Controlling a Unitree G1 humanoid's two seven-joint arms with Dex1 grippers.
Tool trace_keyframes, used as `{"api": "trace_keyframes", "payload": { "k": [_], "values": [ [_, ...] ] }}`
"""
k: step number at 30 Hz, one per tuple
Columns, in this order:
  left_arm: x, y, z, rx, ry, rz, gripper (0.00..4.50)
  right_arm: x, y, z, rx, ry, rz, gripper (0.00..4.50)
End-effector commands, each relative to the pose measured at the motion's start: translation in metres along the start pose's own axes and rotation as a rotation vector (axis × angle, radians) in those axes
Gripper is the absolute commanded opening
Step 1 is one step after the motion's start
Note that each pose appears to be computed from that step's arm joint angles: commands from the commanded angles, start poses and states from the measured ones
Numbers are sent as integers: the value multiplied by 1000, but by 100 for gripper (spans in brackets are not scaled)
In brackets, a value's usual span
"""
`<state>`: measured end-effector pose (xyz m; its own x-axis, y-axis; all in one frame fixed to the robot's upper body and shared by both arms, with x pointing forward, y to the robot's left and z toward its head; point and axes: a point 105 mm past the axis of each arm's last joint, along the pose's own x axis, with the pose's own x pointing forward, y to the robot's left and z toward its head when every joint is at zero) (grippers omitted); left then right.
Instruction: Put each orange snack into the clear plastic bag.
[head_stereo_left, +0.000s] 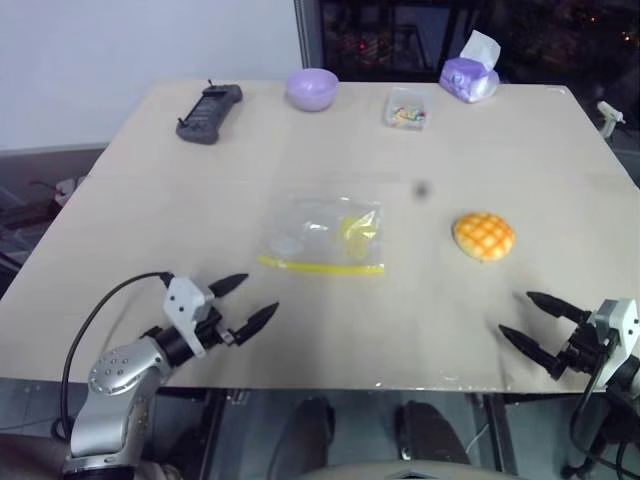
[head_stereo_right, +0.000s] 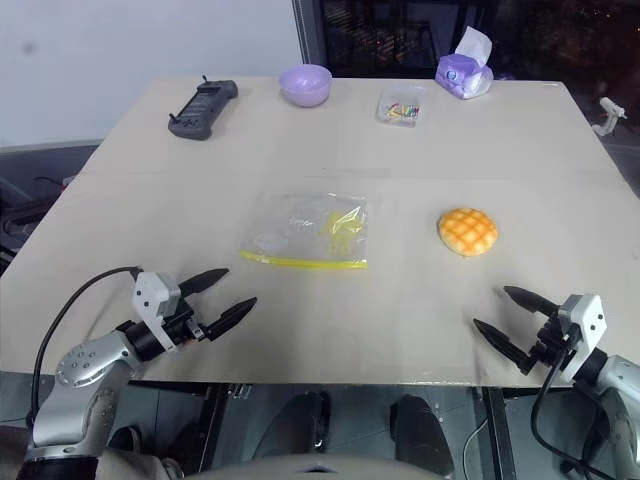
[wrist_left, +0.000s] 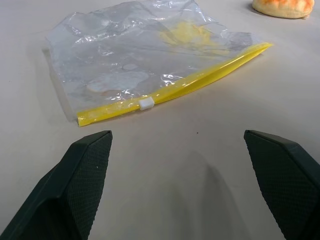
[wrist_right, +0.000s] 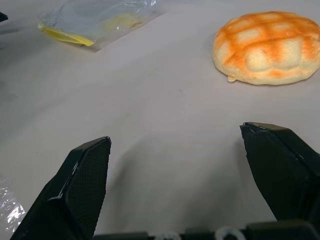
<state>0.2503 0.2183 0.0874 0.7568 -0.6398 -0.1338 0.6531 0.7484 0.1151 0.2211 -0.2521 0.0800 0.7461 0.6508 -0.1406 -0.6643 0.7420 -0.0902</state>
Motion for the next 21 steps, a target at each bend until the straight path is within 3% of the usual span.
{"api": "trace_keyframes", "payload": {
  "k": [1, 10, 21],
  "values": [
    [-1, 4, 6, 19, -27, 17, 446, -1, -3, 5, -11, -16, 8, 450],
    [-4, 11, 1, -11, -10, 54, 446, -2, -8, -8, 43, 56, 1, 450],
    [-4, 10, 1, -1, -17, 32, 446, -1, -3, 13, 0, -68, 46, 450]
  ]
}}
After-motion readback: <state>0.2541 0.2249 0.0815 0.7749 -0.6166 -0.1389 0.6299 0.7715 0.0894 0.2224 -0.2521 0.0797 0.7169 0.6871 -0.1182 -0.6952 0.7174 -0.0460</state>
